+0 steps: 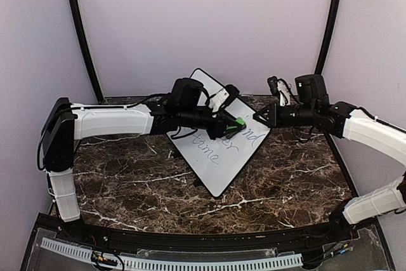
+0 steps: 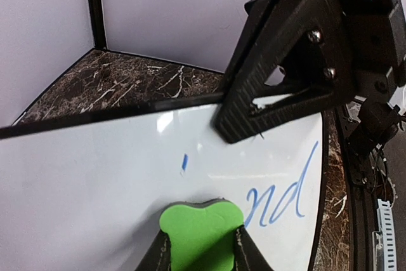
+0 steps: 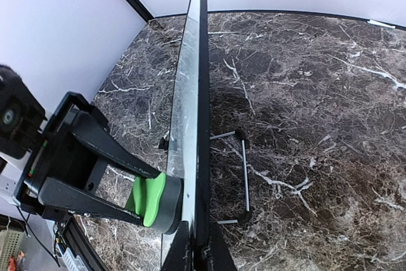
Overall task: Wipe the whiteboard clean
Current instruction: Erase the whiteboard from the whiteboard stand.
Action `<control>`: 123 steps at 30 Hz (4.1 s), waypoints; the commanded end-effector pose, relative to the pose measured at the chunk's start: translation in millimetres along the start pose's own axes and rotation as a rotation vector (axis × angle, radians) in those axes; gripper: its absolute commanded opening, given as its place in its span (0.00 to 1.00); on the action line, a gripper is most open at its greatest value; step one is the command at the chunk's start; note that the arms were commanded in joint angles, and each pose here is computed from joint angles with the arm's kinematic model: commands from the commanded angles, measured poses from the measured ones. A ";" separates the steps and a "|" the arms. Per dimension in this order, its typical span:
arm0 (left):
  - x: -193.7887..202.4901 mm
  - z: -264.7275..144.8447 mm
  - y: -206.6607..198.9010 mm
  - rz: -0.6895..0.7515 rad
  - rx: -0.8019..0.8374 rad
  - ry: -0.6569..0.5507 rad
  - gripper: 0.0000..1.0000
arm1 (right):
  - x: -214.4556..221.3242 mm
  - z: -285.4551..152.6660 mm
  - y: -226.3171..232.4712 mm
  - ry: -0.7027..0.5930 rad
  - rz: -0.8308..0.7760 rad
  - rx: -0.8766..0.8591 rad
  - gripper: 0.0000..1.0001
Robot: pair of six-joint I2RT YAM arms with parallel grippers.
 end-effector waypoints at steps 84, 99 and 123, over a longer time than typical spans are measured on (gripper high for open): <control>60.5 15.5 9.8 -0.153 -0.052 0.179 0.06 | 42.1 8.4 43.1 0.165 -0.190 -0.251 0.00; 106.3 -2.8 -11.9 -0.218 -0.035 0.233 0.07 | 40.8 13.9 44.5 0.167 -0.184 -0.267 0.00; 115.7 -1.0 -18.6 -0.212 -0.030 0.258 0.06 | 39.8 14.3 44.5 0.173 -0.187 -0.258 0.00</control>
Point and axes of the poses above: each gripper's point midway between its finger pads, its own z axis out along the fingers, its own y axis along the line the jaws close on, x = y × z, the point moved 5 cm from there along -z, back along the fingers, and after that the axes turned 2 degrees about z, right-handed, at the moved point
